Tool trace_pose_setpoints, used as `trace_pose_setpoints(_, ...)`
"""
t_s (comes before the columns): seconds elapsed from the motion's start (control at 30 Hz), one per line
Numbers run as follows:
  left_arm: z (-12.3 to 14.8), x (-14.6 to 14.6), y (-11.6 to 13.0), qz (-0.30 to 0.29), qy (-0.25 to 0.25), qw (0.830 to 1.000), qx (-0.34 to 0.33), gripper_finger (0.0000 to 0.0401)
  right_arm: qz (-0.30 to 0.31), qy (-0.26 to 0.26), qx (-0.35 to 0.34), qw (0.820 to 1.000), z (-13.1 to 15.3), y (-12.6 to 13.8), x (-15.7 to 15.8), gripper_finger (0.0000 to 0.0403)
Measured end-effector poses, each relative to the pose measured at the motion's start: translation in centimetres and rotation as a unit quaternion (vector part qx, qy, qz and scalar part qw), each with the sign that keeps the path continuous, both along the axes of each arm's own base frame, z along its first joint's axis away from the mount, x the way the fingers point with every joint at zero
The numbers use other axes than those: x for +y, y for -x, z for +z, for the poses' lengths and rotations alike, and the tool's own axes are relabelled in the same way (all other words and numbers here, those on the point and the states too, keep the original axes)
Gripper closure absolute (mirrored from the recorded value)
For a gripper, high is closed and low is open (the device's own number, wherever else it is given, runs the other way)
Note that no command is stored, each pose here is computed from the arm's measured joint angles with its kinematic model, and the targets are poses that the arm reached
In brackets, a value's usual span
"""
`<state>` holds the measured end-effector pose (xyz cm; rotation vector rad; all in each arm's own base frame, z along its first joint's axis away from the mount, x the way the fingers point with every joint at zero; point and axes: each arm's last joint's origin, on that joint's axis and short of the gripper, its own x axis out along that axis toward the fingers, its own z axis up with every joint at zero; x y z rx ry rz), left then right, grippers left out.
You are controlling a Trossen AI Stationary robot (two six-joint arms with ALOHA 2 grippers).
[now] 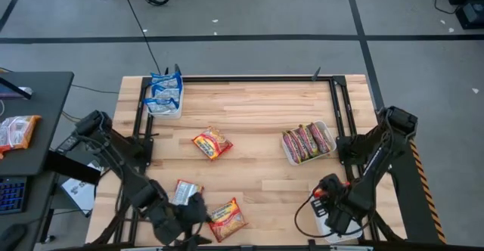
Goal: Sort Maruchan noodles
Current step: Put the orange noodle pack into the bottom white bin
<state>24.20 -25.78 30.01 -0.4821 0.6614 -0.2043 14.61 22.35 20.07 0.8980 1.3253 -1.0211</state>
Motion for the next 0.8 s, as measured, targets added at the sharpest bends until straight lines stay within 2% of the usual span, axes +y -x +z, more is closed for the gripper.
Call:
trace_pose_setpoints(0.17, -2.0, -2.1, 3.0, -0.043, 0.034, 0.990, 0.127, 0.0111, 0.027, -0.054, 0.071, 0.996, 2.5, 0.4, 0.2, 0.0232)
trace_pose_setpoints(0.27, -3.9, -3.2, 4.5, -0.052, 0.019, 0.982, 0.179, 0.0111, 0.043, -0.080, 0.080, 0.993, 5.2, 0.0, 1.0, 0.0236)
trace_pose_setpoints(0.33, -5.0, -3.4, 4.7, -0.044, 0.006, 0.979, 0.199, 0.0111, 0.061, -0.097, 0.036, 0.993, 7.1, -0.8, 1.7, 0.0237)
trace_pose_setpoints(0.4, -6.1, -3.3, 4.2, -0.027, -0.015, 0.977, 0.213, 0.0111, 0.086, -0.100, -0.041, 0.990, 8.7, -2.2, 2.4, 0.0238)
trace_pose_setpoints(0.5, -7.6, -2.9, 2.9, 0.000, -0.045, 0.976, 0.213, 0.0111, 0.138, -0.083, -0.151, 0.975, 10.0, -5.3, 3.0, 0.0238)
trace_pose_setpoints(0.6, -9.0, -2.5, 1.5, 0.012, -0.072, 0.974, 0.216, 0.0111, 0.200, -0.070, -0.204, 0.956, 9.4, -9.0, 3.4, 0.0238)
trace_pose_setpoints(0.67, -10.3, -2.3, 0.5, 0.014, -0.080, 0.969, 0.232, 0.0111, 0.236, -0.082, -0.225, 0.942, 8.5, -11.5, 3.8, 0.0238)
trace_pose_setpoints(0.8, -13.6, -3.1, -0.8, -0.030, -0.053, 0.955, 0.290, 0.0111, 0.268, -0.109, -0.249, 0.924, 6.8, -15.2, 4.5, 0.0238)
